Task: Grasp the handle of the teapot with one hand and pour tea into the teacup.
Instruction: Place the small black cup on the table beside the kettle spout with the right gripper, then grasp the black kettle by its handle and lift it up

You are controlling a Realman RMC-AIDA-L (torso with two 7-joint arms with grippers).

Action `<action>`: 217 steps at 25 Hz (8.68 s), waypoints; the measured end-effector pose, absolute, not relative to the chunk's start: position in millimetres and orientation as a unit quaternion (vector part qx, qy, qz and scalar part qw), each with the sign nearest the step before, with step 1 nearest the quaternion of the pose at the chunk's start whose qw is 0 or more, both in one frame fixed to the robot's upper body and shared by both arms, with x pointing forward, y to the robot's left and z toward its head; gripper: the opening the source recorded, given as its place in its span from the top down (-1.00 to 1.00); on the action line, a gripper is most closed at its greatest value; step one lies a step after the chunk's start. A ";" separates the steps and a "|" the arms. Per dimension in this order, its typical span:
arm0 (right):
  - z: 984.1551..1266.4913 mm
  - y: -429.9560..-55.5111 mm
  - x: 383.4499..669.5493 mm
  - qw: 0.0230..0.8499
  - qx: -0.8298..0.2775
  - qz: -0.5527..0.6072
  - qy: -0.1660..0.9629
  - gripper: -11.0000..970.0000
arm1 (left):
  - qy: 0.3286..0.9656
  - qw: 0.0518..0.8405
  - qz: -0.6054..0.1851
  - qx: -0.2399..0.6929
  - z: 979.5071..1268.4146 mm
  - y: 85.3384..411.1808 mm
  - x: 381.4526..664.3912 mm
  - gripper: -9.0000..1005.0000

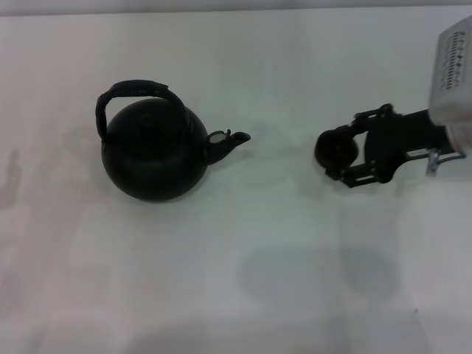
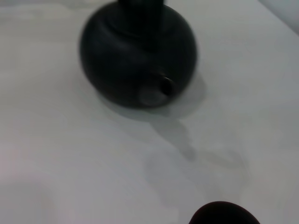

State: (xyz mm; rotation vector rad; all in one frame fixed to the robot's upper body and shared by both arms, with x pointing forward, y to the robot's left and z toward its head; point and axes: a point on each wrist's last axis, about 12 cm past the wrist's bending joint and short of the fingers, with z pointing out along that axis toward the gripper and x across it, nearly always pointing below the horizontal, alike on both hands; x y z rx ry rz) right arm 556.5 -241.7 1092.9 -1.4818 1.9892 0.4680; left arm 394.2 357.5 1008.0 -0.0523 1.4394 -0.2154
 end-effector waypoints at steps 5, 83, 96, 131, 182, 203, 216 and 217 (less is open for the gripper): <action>1090.0 -222.6 555.1 0.304 -0.575 0.187 0.736 -0.51 | 0.658 0.746 -0.102 -0.021 1008.0 356.0 395.0 -0.11; 1095.4 -203.5 562.5 0.297 -0.583 0.175 0.736 -0.79 | 0.657 0.747 -0.097 -0.017 1008.0 356.7 391.8 -0.02; 1128.1 -288.4 560.3 0.465 -0.444 0.252 0.724 -0.79 | 0.657 0.746 -0.108 -0.006 1007.9 351.9 392.3 -0.01; 1064.3 -338.7 523.3 0.592 -0.304 0.220 0.713 -0.78 | 0.685 0.665 -0.270 0.124 1002.6 299.4 426.8 0.04; 1064.8 -340.3 535.0 0.595 -0.310 0.182 0.719 -0.78 | 0.723 0.620 -0.291 0.092 1007.3 294.4 477.6 0.59; 1059.9 -342.2 526.9 0.620 -0.286 0.181 0.708 -0.78 | 0.750 0.568 -0.275 0.200 1066.7 288.5 545.8 0.65; 1060.4 -349.1 515.2 0.650 -0.251 0.184 0.693 -0.78 | 0.779 0.516 -0.195 0.298 1106.3 244.3 574.6 0.66; 1060.3 -349.2 513.9 0.654 -0.249 0.185 0.690 -0.78 | 0.777 0.517 -0.193 0.302 1108.8 242.1 575.5 0.66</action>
